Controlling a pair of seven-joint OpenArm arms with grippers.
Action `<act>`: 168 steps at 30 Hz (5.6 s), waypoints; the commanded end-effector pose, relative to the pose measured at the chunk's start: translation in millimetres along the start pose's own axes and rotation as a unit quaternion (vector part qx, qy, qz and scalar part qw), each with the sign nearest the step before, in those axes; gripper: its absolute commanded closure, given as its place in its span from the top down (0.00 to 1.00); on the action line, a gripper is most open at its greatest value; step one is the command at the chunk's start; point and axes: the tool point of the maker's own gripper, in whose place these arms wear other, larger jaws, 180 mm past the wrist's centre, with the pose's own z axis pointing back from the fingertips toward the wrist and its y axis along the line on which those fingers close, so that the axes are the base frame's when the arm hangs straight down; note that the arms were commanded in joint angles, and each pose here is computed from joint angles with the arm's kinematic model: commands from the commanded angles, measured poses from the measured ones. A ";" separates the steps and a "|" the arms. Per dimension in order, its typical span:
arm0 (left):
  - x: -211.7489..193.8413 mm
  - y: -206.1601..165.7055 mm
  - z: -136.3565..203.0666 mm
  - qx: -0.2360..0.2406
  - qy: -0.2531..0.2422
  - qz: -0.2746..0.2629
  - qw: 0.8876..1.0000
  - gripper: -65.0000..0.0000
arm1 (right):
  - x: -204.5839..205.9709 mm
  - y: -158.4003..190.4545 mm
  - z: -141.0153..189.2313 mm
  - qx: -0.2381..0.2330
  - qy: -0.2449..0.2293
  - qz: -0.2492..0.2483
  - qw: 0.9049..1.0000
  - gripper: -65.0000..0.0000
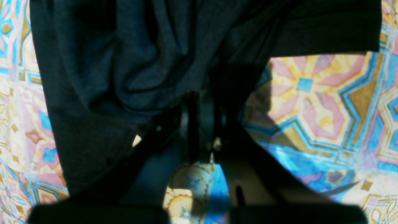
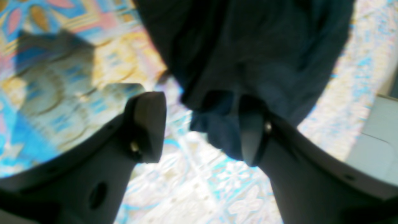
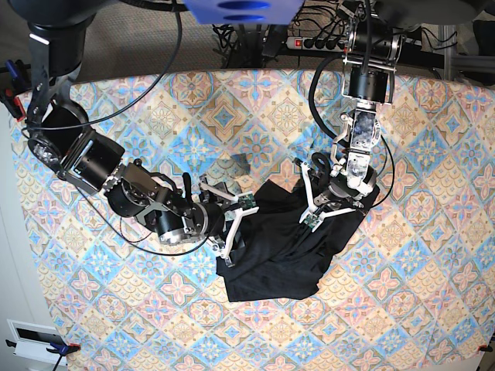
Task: Layout the t-shirt on the table in an organized manner, then fold the t-shirt properly
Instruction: 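Shift the right gripper along the black shirt edge while the left holds, then lift the shirt with both grippers, raising it off the table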
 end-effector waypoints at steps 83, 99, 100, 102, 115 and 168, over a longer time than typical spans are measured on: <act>-1.9 18.8 5.4 0.016 -0.006 0.029 0.999 0.00 | -17.2 -23.7 -23.1 -0.042 0.056 0.029 0.997 0.60; -3.1 18.0 5.1 0.015 -0.006 0.029 0.999 0.00 | -24.1 -53.5 -8.7 -0.085 0.053 -0.008 0.995 0.60; -3.1 18.0 5.1 0.015 -0.006 0.029 0.999 0.00 | -24.2 -53.8 -8.4 -0.086 0.052 -0.009 0.995 0.60; -3.1 18.0 5.1 0.015 -0.006 0.029 0.999 0.00 | -24.2 -53.8 -8.4 -0.086 0.052 -0.009 0.995 0.60; -2.7 17.3 5.0 0.014 -0.006 0.029 0.999 0.00 | 5.0 -60.2 -18.5 -0.088 0.028 0.000 0.996 0.60; 54.8 81.2 74.3 0.104 -0.119 0.064 0.985 0.00 | 35.5 -122.0 1.8 -0.183 -0.040 -0.100 0.977 0.00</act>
